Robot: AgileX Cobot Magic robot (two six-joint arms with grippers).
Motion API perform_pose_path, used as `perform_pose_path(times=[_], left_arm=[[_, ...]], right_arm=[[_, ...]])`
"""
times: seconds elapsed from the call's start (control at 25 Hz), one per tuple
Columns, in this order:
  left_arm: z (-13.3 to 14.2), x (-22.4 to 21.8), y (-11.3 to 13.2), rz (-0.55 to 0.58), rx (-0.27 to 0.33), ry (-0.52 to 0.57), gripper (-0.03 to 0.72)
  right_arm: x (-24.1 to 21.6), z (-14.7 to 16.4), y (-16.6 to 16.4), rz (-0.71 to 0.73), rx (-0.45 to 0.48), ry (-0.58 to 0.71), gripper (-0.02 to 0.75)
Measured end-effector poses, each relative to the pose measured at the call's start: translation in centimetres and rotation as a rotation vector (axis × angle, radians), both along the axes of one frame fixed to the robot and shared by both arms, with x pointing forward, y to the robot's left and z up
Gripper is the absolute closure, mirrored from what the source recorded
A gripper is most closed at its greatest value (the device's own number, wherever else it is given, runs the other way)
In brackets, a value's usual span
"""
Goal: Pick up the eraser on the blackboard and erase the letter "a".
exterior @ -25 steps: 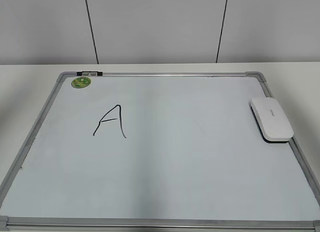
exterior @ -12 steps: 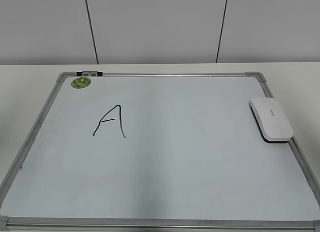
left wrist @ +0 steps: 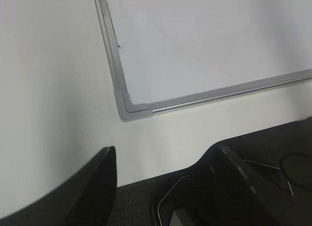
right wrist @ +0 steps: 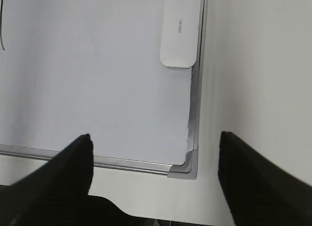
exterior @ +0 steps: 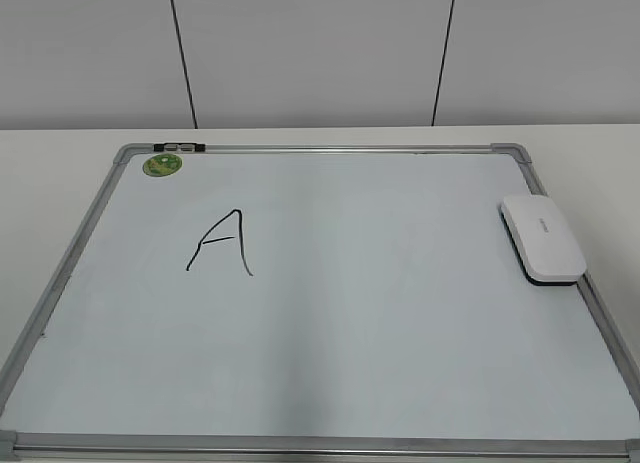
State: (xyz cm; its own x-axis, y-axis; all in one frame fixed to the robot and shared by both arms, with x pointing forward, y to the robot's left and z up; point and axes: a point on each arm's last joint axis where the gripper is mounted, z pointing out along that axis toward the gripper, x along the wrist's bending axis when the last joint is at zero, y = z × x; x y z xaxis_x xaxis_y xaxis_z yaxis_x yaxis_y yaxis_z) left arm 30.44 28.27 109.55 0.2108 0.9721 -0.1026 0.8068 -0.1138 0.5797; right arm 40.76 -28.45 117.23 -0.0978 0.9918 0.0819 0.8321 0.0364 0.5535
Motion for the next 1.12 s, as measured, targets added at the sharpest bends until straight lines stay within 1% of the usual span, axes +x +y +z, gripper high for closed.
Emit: perform_pose_path(times=[0.2,0.36,0.48,0.72,0.96,1.12], left_arm=[[-1.9,-2.1,0.4,0.043,0.019,-0.03,0.229],[-3.1,-2.4,0.4,0.05,0.015,-0.008,0.229],[-3.4,-2.4,0.4,0.049,0.015,-0.009,0.229],[-3.3,-2.4,0.4,0.057,0.01,-0.029,0.229],[-4.1,-3.1,0.4,0.032,0.019,-0.043,0.229],[-4.2,-3.2,0.4,0.031,0.018,-0.053,0.229]], right_arm=[[-0.3,-0.2,0.3,0.009,0.031,0.006,0.145],[-2.0,-1.0,0.4,0.015,0.053,0.006,0.146],[-4.1,-1.8,0.4,0.016,0.055,-0.008,0.147],[-9.1,-3.5,0.3,0.018,0.056,-0.089,0.149],[-13.0,-6.1,-0.1,0.018,0.027,-0.158,0.15],[-14.4,-8.4,-0.5,0.006,-0.022,-0.169,0.15]])
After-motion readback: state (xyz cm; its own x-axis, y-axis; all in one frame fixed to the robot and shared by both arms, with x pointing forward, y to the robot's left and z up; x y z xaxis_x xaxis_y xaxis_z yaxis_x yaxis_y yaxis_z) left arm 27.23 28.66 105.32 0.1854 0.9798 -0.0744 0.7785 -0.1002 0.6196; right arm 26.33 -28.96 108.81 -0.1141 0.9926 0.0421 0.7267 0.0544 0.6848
